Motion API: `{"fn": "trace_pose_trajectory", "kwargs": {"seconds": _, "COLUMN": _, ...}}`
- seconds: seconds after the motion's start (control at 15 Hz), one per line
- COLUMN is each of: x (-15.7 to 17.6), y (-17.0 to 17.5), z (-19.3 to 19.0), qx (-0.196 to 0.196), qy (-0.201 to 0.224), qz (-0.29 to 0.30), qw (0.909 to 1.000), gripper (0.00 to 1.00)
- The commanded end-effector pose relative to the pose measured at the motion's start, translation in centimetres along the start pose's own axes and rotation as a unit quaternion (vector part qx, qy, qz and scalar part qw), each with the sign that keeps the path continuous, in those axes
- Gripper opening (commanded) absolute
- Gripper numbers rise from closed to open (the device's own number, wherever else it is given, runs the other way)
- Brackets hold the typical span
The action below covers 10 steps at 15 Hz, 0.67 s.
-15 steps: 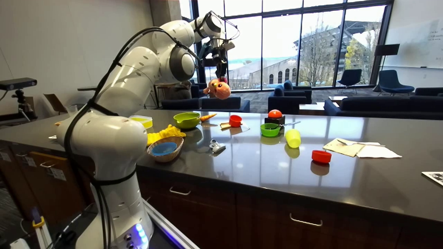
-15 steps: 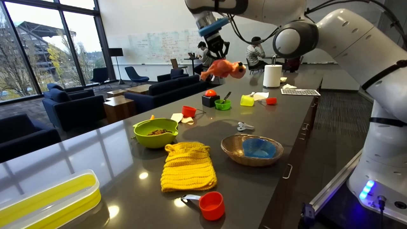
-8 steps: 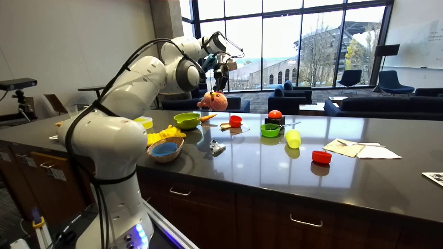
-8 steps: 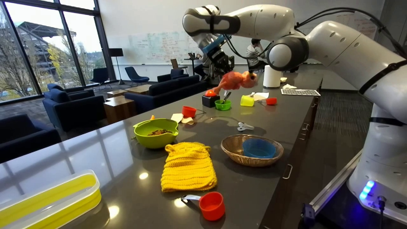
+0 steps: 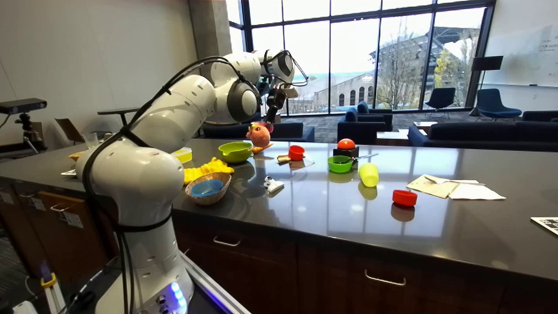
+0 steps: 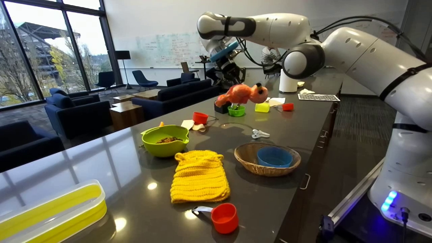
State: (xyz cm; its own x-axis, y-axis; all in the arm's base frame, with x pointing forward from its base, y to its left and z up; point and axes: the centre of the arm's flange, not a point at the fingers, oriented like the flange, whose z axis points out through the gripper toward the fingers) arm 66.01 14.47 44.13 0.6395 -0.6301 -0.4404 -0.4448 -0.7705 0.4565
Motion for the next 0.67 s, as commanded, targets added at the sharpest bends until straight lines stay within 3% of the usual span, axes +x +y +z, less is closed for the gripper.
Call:
{"fn": "trace_pose_trajectory", "kwargs": {"seconds": 0.0, "x": 1.9, "y": -4.0, "z": -6.5, "qx": 0.046, "qy": -0.004, "qz": 0.064, "qw": 0.9969, "gripper": 0.01}}
{"fn": "trace_pose_trajectory", "kwargs": {"seconds": 0.27, "x": 2.3, "y": -5.5, "z": -6.8, "qx": 0.072, "qy": -0.009, "qz": 0.179, "qw": 0.9811, "gripper": 0.01}}
{"fn": "trace_pose_trajectory", "kwargs": {"seconds": 0.6, "x": 3.3, "y": -6.6, "z": -6.4, "qx": 0.074, "qy": -0.029, "qz": 0.301, "qw": 0.9503, "gripper": 0.01}}
